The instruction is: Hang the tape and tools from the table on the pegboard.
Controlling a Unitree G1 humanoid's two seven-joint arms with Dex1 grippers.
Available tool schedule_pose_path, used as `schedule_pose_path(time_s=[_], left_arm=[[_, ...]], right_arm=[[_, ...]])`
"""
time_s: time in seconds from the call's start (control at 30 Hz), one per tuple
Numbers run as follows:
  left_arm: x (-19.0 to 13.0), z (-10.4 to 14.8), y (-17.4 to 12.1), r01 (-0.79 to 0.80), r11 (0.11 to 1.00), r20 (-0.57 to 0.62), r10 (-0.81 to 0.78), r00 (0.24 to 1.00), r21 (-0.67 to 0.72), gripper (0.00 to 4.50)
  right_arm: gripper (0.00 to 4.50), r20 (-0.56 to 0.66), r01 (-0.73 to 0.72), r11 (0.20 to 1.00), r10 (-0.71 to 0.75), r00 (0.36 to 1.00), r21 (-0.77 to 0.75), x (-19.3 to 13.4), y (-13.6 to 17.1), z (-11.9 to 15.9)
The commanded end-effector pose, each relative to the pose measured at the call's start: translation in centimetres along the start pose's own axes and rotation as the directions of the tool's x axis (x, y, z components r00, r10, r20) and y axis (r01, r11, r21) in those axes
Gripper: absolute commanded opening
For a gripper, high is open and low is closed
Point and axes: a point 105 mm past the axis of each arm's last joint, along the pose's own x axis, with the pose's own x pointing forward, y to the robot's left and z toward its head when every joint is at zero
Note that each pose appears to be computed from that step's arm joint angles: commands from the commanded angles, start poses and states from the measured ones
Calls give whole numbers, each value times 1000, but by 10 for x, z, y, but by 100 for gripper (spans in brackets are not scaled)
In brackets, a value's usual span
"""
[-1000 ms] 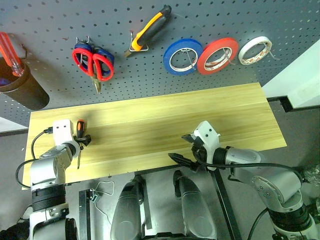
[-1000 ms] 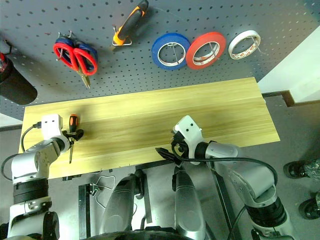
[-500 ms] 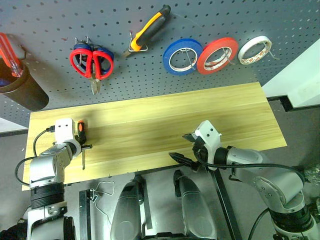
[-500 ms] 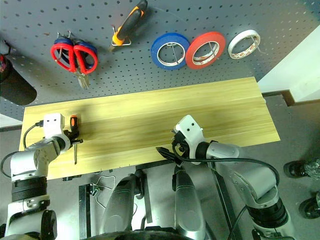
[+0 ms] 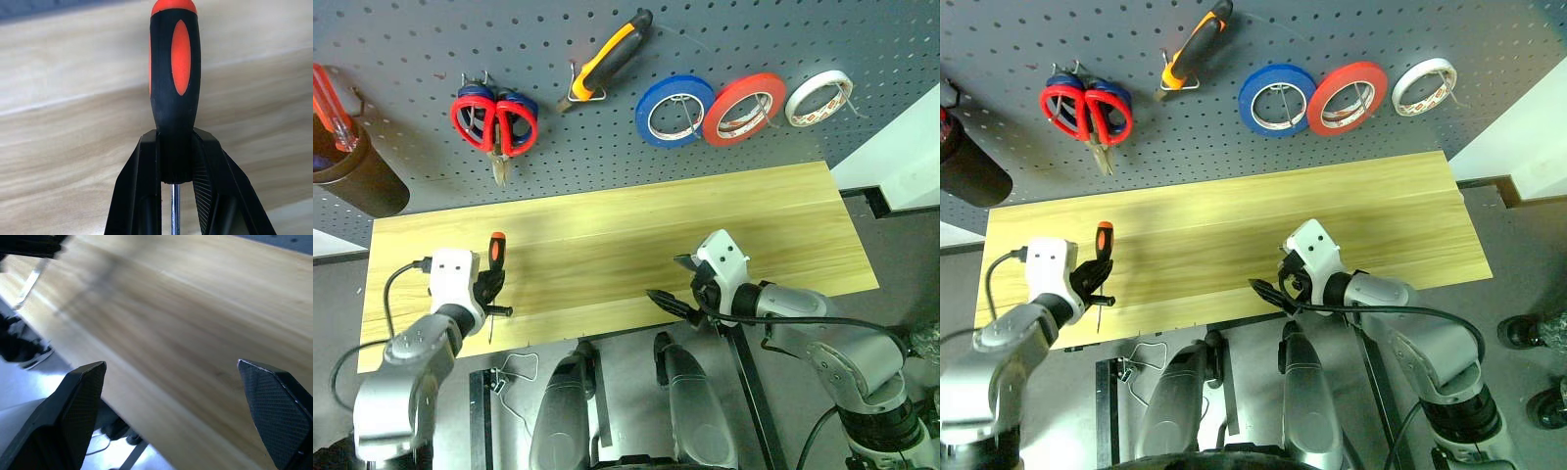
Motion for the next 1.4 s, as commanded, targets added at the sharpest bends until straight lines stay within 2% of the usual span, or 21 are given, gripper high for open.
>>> schedule_pose_path(time_s=[0.03,0.13,0.23,0.37,0.5,0.63,0.9,1.1,1.4], left_arm=[[-16,26,-18,19,990,158,-41,987,138,48],[-24,41,-33,17,969,260,-83,962,245,48],[-28,62,-64,44,907,372,-215,903,418,48],[-31,110,-69,-111,858,579,-238,780,501,48],[-39,135,-56,-288,827,718,-185,671,482,48],[-44,152,-44,-412,802,806,-140,575,433,48],[-46,186,-33,-535,769,904,-126,410,350,48],[-36,212,-17,-613,731,941,-120,318,300,48],[-37,239,-3,-693,690,976,-105,190,209,48]], right_arm=[[450,45,15,1000,-14,999,-22,2,-2,7],[450,64,30,999,-29,998,-28,4,-7,9],[450,89,49,998,-46,995,-31,11,-13,10],[450,209,-41,999,44,977,-18,4,-4,30],[450,355,-249,967,249,901,-47,-21,25,54],[450,415,-292,949,314,854,-117,-39,34,66],[450,521,-231,953,300,799,-194,-42,29,105],[450,554,-193,949,303,775,-250,-41,26,127],[450,535,-174,949,292,793,-261,-37,20,126]])
